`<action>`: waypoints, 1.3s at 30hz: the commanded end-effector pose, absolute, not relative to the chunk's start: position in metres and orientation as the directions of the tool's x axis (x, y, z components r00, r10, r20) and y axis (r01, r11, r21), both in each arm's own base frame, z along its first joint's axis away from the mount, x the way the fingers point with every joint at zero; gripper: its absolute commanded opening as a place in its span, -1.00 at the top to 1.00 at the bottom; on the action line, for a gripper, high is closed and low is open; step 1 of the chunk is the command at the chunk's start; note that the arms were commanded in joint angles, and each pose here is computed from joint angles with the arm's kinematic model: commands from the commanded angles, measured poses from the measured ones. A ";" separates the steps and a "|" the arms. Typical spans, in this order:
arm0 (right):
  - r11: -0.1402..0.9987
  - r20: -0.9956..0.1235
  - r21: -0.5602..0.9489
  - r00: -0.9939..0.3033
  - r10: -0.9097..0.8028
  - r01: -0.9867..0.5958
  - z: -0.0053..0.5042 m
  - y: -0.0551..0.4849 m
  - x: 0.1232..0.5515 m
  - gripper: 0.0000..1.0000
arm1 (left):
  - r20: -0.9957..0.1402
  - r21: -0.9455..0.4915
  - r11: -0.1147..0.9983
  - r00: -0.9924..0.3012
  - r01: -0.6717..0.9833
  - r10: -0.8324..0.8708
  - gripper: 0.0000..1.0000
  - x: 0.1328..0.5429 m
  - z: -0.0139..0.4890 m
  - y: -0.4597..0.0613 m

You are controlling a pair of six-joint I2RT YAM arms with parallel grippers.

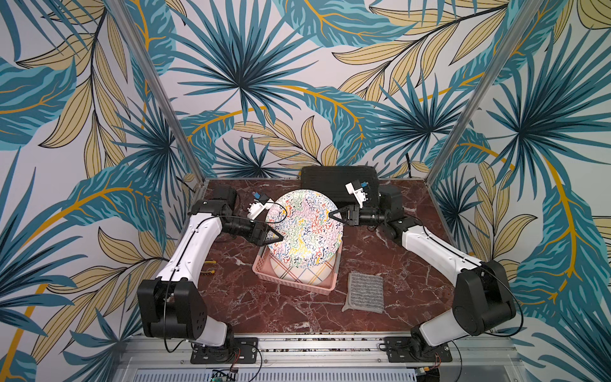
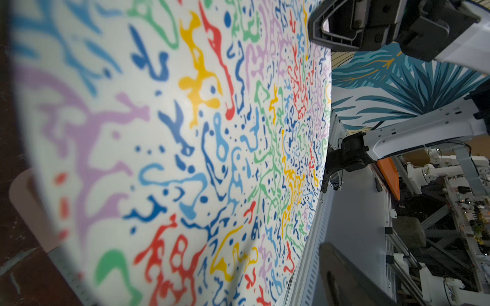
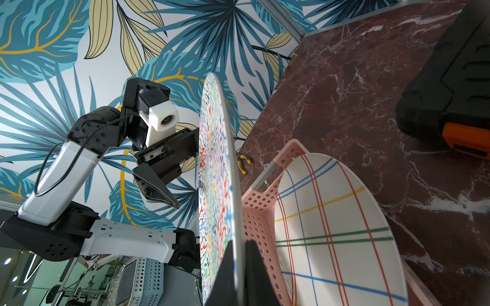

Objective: Wipe the wet plate dry
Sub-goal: Pick up the plate from the bin, then pick up the towel at the center of the board.

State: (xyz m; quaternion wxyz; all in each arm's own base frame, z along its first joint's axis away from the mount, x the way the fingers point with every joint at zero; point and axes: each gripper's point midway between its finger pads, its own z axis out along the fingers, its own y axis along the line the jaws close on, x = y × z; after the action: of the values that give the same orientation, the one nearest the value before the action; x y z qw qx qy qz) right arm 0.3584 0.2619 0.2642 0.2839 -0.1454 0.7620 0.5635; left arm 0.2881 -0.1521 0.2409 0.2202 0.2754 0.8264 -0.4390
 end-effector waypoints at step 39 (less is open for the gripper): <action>0.969 -0.364 0.016 -0.902 0.234 0.245 0.072 0.112 0.203 -0.34 | -0.623 -0.623 0.474 -0.761 0.623 0.182 1.00 0.300 0.242 -0.153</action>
State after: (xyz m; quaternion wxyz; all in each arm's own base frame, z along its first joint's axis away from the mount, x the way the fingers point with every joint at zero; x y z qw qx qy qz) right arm 0.2147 0.1208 0.0908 0.1929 0.0815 0.9778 0.0114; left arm 0.3012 -0.1500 0.2213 0.2070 0.2244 0.8440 -0.4409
